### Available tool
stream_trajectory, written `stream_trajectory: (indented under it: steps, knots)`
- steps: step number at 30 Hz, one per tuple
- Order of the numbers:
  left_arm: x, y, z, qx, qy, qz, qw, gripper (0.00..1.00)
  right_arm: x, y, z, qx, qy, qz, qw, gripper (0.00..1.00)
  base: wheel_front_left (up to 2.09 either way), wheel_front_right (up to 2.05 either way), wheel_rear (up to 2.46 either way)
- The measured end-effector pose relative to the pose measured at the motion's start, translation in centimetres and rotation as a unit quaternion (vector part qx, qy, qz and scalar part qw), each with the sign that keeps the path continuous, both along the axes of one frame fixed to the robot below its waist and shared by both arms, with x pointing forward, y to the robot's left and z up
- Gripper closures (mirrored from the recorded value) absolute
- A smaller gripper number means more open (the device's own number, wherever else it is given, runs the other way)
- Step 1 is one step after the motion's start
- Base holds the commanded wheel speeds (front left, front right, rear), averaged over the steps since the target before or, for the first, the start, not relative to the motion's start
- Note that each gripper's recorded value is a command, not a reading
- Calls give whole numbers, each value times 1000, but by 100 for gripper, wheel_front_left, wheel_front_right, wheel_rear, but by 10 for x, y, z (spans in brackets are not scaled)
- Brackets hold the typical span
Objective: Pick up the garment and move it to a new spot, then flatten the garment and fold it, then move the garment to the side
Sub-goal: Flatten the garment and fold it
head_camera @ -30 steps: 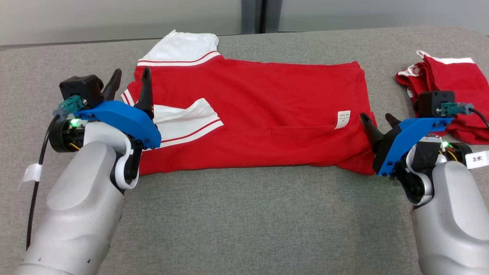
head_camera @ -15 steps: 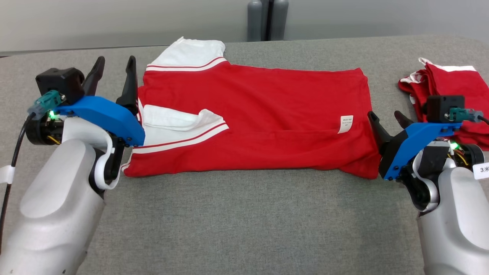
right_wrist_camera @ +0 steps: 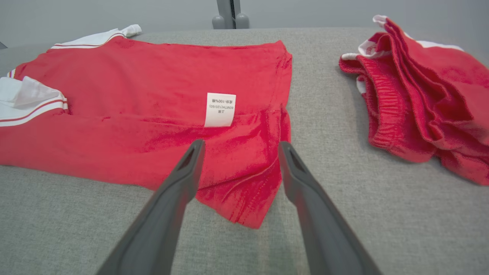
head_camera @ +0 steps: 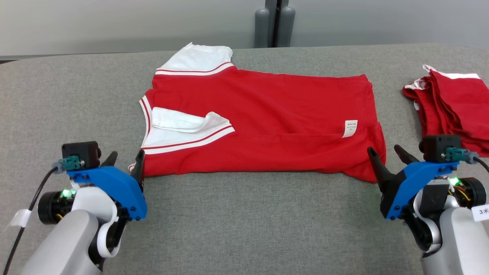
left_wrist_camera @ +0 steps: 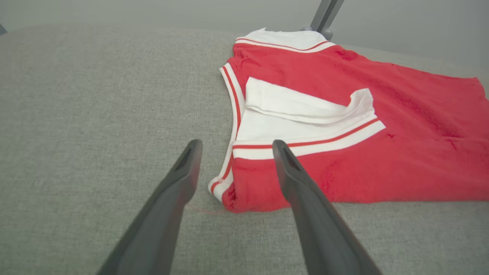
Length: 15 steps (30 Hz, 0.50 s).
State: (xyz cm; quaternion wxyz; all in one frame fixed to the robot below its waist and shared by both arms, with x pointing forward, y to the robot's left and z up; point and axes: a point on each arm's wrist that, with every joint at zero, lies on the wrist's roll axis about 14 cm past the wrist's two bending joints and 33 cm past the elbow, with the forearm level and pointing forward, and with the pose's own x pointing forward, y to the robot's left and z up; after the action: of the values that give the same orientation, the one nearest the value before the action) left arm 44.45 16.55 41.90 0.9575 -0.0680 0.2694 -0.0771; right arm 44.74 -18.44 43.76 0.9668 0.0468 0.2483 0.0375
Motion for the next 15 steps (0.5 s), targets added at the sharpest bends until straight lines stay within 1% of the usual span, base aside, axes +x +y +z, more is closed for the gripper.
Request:
stream_trajectory:
  steps: [3,5,10,15]
  knots:
    - [-17,0,-21,-7,50,9,999,0,-9,-3,-9,0,13,-4,1000,0,0,0,0]
    - [-21,1,-30,-13,70,16,997,0,-13,-4,-13,1,18,-7,1000,0,0,0,0]
    - [-20,1,-49,-26,106,36,993,0,-16,-9,-20,5,26,-17,1000,0,0,0,0]
    - [-17,-6,-61,-40,127,39,990,0,-20,-14,-25,5,34,-25,999,0,0,0,0]
